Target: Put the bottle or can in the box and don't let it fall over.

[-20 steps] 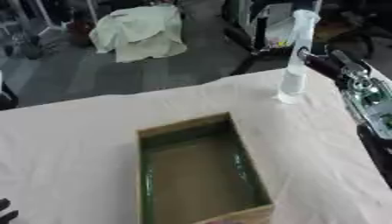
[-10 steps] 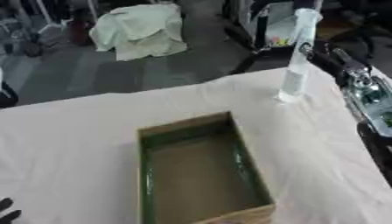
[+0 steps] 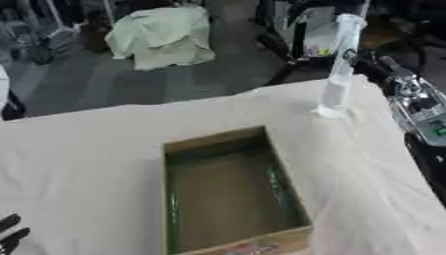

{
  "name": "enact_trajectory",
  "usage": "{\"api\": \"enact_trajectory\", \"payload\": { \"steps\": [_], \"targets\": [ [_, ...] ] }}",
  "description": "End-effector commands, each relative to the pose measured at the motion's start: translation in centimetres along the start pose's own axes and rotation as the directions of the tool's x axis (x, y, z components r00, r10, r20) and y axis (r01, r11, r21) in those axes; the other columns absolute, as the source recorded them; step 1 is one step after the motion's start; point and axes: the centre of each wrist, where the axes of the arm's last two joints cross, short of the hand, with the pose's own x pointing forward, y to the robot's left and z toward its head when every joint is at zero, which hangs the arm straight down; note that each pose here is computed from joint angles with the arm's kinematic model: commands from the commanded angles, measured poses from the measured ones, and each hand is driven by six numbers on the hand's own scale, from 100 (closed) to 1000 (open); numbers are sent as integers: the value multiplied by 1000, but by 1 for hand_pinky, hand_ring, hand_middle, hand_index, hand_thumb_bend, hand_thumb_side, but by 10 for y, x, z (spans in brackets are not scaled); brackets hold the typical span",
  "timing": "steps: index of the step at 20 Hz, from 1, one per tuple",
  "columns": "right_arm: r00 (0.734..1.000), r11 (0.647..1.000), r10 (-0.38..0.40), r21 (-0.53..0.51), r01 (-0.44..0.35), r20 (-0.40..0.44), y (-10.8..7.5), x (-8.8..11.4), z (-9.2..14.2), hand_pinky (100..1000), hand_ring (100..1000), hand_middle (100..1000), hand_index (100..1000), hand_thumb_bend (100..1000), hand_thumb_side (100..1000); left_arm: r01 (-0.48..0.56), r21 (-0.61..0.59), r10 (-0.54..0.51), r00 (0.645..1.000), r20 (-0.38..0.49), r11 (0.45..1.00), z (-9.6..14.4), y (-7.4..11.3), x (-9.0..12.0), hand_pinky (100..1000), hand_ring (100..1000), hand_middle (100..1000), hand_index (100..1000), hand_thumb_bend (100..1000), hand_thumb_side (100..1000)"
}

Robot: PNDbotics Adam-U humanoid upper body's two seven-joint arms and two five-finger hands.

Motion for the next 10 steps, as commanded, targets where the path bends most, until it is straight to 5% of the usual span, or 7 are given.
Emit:
{"api": "enact_trajectory", "payload": {
  "steps": [1, 10],
  "targets": [
    [1000, 1000, 3, -13, -4, -7, -11, -3, -3, 1000, 1000, 1000, 1000, 100, 629, 15, -14, -15, 1000, 8, 1000, -1, 5, 4, 1000, 828, 893, 774, 100, 897],
    [999, 1000, 15, -2, -15, -50, -9, -27, -8, 1000, 1000, 1000, 1000, 100, 627, 7, -34, -7, 1000, -11, 999, 0, 3, 0, 1000, 828, 894, 775, 100, 896]
  ]
}}
